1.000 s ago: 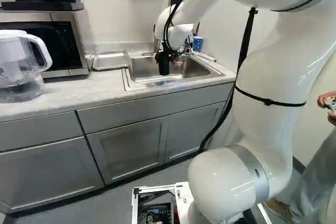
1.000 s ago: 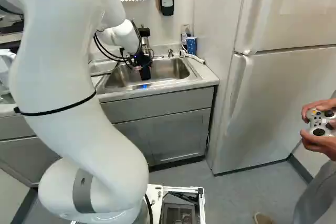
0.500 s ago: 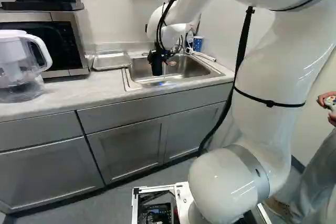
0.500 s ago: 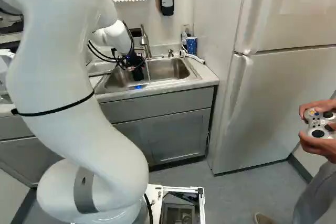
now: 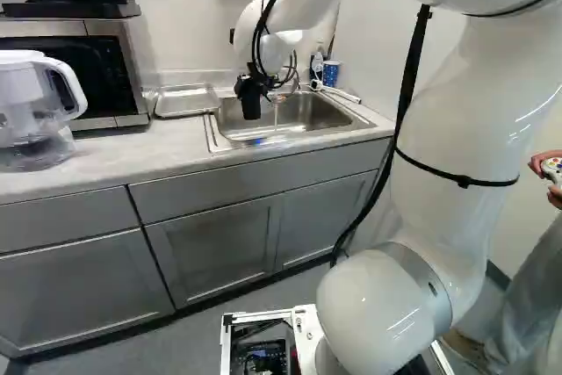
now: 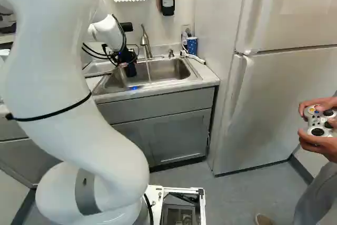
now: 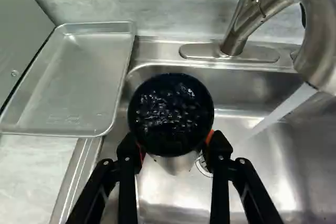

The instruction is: Rinse the cup and place it in the tray

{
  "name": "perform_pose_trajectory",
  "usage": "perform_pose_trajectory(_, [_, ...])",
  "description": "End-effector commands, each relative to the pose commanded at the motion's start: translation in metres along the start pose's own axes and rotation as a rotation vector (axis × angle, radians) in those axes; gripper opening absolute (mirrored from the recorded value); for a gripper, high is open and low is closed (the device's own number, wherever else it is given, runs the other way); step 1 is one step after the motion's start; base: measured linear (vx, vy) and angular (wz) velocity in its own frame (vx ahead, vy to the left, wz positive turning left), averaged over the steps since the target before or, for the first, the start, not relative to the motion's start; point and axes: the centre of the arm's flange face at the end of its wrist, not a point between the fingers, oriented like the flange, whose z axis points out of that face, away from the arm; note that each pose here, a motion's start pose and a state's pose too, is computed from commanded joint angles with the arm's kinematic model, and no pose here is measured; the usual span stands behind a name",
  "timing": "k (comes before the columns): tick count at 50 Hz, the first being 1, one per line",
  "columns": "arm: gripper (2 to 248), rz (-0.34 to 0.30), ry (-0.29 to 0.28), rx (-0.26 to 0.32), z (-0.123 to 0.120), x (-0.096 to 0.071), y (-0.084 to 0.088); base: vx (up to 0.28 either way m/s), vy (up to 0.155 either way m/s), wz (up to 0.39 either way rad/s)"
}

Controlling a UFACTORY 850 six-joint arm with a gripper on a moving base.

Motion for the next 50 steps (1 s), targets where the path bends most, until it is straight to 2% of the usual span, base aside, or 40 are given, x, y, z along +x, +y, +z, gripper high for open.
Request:
perform_pose_trajectory(27, [123,-0.02,0.068,0.02,-0.023,0.023,-0.016,0.0,0.0,0.0])
perform_pose_trajectory(50, [123,-0.019,0.155,0.014,-0.047,0.042,-0.015,0.0,0.0,0.0])
